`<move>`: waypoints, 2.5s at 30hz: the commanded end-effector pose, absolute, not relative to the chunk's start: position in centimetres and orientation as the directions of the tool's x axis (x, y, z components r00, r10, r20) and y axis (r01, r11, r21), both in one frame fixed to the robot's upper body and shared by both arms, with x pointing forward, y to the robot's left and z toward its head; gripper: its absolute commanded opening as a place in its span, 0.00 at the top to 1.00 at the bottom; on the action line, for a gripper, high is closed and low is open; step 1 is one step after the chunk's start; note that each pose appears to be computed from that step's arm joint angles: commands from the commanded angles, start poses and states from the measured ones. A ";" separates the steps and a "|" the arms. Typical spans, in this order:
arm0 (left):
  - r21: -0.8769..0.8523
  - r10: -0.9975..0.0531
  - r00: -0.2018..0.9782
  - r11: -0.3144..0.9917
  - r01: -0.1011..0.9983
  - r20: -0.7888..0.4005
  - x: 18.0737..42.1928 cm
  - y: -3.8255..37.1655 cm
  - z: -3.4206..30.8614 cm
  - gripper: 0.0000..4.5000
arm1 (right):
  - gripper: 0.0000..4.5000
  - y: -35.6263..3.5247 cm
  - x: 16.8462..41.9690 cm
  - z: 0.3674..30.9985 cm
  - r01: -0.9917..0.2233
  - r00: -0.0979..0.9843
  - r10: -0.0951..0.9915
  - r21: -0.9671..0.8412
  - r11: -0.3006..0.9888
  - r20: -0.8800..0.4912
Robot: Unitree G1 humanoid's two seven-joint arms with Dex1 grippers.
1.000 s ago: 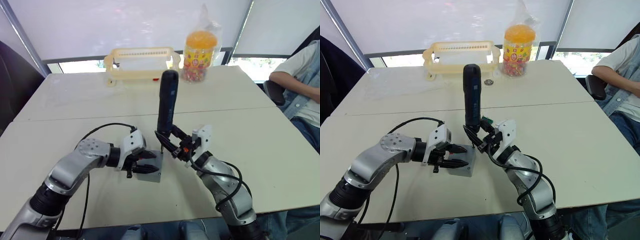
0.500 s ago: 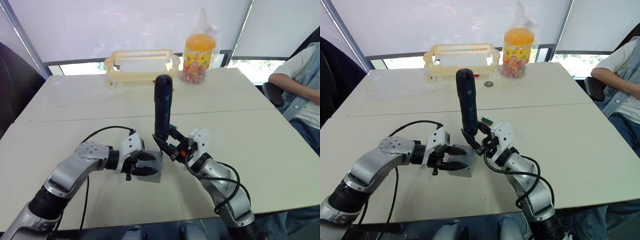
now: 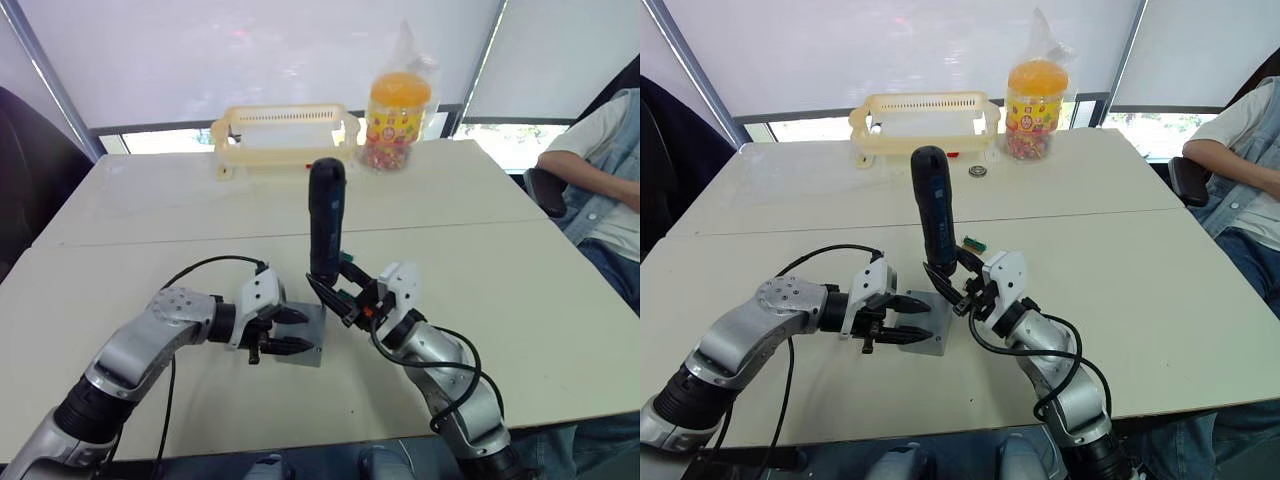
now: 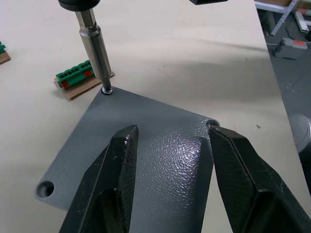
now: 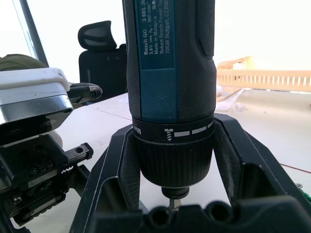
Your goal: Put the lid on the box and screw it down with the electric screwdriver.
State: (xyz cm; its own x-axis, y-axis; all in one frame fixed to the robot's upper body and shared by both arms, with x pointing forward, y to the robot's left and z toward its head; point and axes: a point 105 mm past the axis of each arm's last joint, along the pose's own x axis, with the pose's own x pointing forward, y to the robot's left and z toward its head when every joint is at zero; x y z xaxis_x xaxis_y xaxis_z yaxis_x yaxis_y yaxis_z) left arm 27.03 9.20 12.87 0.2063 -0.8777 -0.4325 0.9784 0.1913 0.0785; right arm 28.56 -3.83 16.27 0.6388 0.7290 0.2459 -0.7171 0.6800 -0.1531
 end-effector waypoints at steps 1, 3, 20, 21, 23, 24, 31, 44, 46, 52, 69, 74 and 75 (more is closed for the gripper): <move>0.062 -0.857 0.214 0.210 0.976 -0.469 27.0 9.7 11.9 0.49 | 0.62 -4.0 28.9 13.7 -0.717 0.665 0.732 -0.147 0.681 0.151; 0.061 -0.857 0.215 0.211 0.976 -0.468 27.0 9.7 11.9 0.49 | 0.62 -4.0 29.0 13.5 -0.716 0.666 0.732 -0.156 0.681 0.143; 0.056 -0.860 0.211 0.210 0.976 -0.465 26.9 9.5 11.8 0.49 | 0.62 -4.7 29.6 12.6 -0.687 0.699 0.705 -0.159 0.709 0.121; 0.056 -0.860 0.211 0.209 0.976 -0.465 26.9 9.5 11.9 0.49 | 0.62 -4.6 29.5 12.6 -0.693 0.695 0.709 -0.152 0.705 0.120; 0.056 -0.860 0.210 0.208 0.976 -0.465 27.0 9.4 11.9 0.49 | 0.62 -4.4 29.2 12.5 -0.702 0.688 0.716 -0.138 0.698 0.118; 0.056 -0.860 0.210 0.208 0.976 -0.465 27.0 9.4 11.9 0.49 | 0.62 -4.4 29.2 12.4 -0.704 0.688 0.716 -0.136 0.698 0.116; 0.054 -0.861 0.208 0.207 0.977 -0.464 27.0 9.3 12.0 0.49 | 0.62 -4.1 29.2 11.8 -0.702 0.698 0.709 -0.095 0.705 0.105; 0.057 -0.857 0.215 0.214 0.975 -0.468 27.1 9.4 12.2 0.49 | 0.62 -4.1 29.6 10.9 -0.700 0.709 0.700 -0.030 0.713 0.088; 0.057 -0.857 0.216 0.214 0.975 -0.469 27.1 9.4 12.2 0.49 | 0.62 -4.1 29.6 10.8 -0.702 0.709 0.700 -0.017 0.712 0.085; 0.059 -0.854 0.218 0.216 0.975 -0.472 27.0 9.5 12.2 0.49 | 0.62 -3.9 29.4 10.6 -0.714 0.699 0.712 -0.002 0.701 0.074; 0.064 -0.850 0.226 0.222 0.973 -0.476 27.0 9.6 12.2 0.49 | 0.62 -3.6 29.1 9.2 -0.733 0.680 0.733 -0.018 0.680 0.024; 0.064 -0.849 0.228 0.225 0.972 -0.477 27.1 9.7 12.1 0.49 | 0.62 -3.8 29.4 8.7 -0.728 0.685 0.728 -0.023 0.685 0.000; 0.064 -0.849 0.229 0.226 0.972 -0.477 27.1 9.7 12.1 0.49 | 0.62 -3.8 29.4 8.6 -0.730 0.684 0.730 -0.031 0.683 -0.005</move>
State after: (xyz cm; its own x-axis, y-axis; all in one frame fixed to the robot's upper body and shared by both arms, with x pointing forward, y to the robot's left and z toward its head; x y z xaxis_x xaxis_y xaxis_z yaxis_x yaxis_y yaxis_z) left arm 27.22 9.44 12.51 0.2280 -0.8599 -0.4568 0.9727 0.2223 0.0671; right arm 29.17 -3.39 14.76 0.6475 0.7264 0.2303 -0.7270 0.6794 -0.0988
